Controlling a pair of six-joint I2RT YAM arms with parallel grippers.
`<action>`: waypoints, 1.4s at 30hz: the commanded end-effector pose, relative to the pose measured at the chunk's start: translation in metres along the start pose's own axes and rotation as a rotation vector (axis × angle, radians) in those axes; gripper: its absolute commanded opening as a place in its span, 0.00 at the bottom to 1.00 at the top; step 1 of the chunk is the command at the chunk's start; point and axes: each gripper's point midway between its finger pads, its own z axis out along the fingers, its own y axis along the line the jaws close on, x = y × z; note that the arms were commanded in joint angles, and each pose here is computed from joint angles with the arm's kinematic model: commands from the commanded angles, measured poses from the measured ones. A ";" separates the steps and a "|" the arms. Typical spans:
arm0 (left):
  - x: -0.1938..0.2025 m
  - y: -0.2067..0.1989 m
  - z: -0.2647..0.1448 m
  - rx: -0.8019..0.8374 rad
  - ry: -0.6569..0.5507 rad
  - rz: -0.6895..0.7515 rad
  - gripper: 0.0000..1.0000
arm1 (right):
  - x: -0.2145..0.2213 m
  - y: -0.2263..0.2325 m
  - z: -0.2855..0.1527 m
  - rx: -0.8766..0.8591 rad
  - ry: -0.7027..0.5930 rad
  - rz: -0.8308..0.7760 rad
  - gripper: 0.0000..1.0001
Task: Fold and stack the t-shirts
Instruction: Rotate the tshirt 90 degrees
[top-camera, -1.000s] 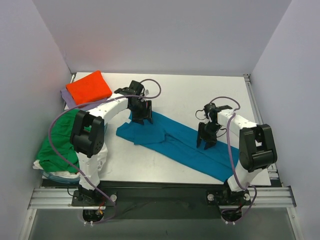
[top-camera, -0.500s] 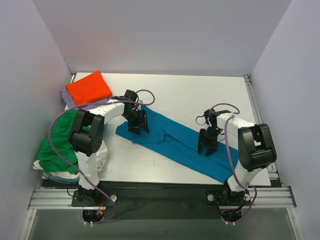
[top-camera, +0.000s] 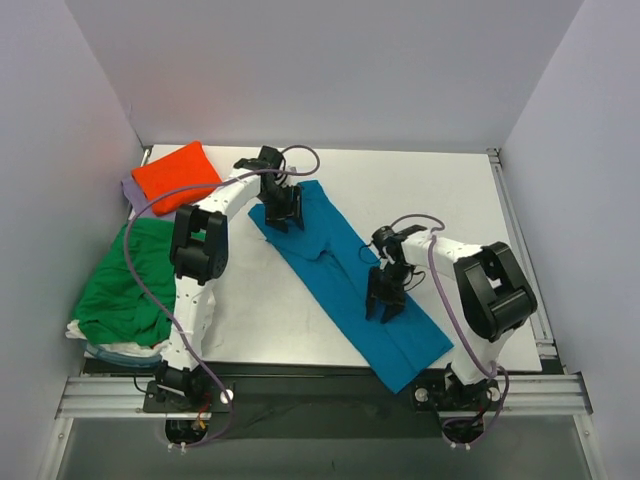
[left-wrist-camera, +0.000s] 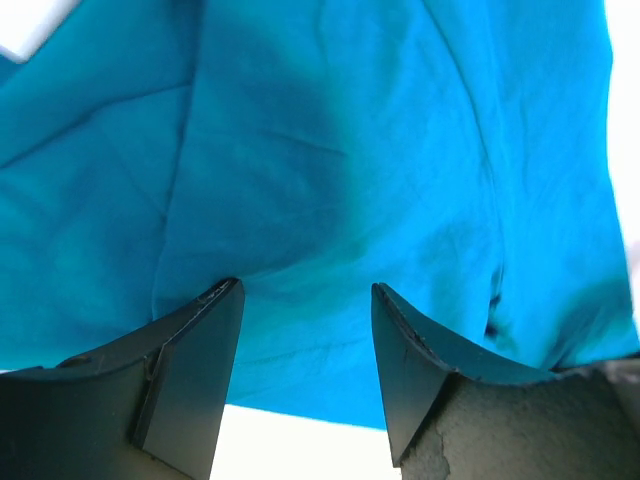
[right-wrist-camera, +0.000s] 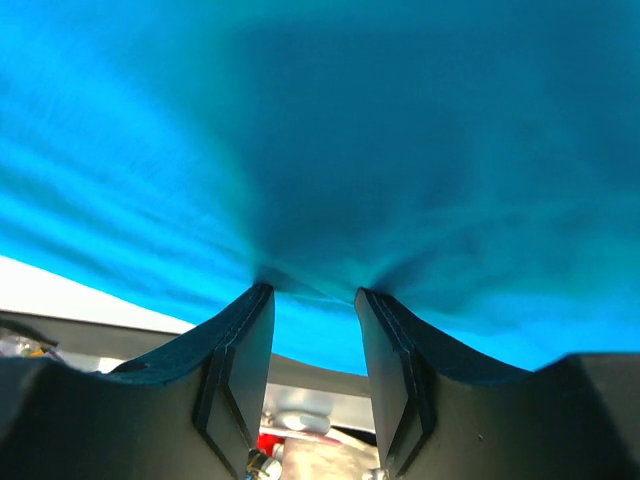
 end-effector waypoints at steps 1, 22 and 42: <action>-0.031 0.021 0.010 -0.070 -0.045 0.087 0.65 | 0.006 0.028 0.011 -0.019 0.011 0.005 0.40; -0.032 -0.048 -0.065 0.080 -0.249 -0.016 0.66 | 0.011 0.002 -0.023 0.058 -0.108 -0.148 0.41; -0.021 -0.010 0.020 0.031 -0.101 -0.076 0.67 | 0.016 0.036 0.024 -0.003 0.024 -0.110 0.40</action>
